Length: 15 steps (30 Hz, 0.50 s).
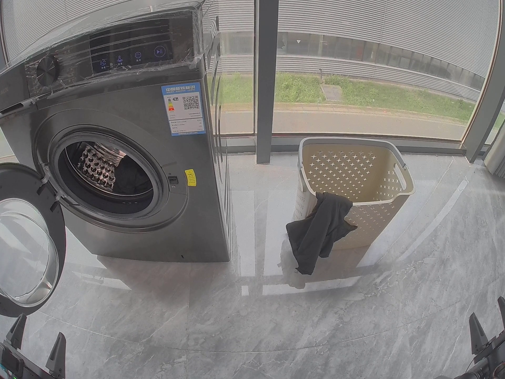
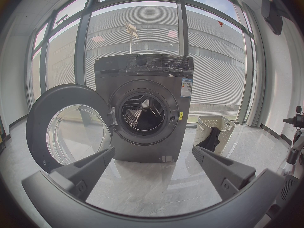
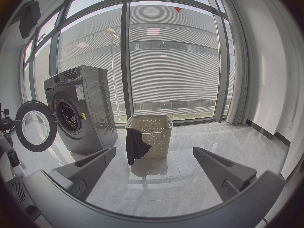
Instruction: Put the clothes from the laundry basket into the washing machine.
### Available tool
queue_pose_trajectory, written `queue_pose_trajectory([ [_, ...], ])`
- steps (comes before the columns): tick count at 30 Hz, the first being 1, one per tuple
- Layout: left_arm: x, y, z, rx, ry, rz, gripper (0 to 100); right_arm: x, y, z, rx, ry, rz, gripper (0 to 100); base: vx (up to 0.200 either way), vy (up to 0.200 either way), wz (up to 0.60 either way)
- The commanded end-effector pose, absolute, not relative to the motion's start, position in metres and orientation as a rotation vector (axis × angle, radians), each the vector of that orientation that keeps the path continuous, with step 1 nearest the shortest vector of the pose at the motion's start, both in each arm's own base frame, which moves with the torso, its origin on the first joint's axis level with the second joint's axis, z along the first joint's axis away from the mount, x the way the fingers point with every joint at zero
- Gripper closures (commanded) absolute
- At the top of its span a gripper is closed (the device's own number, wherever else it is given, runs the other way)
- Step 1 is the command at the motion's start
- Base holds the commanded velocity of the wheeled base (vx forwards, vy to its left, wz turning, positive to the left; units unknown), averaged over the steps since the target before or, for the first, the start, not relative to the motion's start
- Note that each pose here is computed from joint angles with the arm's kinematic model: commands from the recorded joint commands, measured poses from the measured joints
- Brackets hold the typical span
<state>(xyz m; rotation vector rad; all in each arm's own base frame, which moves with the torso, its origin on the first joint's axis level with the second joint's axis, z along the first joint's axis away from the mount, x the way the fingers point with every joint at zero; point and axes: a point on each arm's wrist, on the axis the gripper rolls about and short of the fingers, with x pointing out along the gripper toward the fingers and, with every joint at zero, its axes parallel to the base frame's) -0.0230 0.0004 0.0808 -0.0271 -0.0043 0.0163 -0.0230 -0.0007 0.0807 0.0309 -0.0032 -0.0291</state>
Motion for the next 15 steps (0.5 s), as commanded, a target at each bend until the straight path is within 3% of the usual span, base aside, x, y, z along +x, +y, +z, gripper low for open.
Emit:
queue_pose_trajectory([
  [1, -0.0229, 0.0004, 0.0761, -0.028, -0.003, 0.017, 0, -0.0233, -0.0007, 0.0772, 0.031, -0.007, -0.029, 0, 0.0, -0.2, 0.0],
  [15, -0.0229, 0.0004, 0.0761, -0.026, -0.003, 0.017, 0, -0.0233, -0.0007, 0.0772, 0.031, -0.007, -0.029, 0, 0.0, -0.2, 0.0],
])
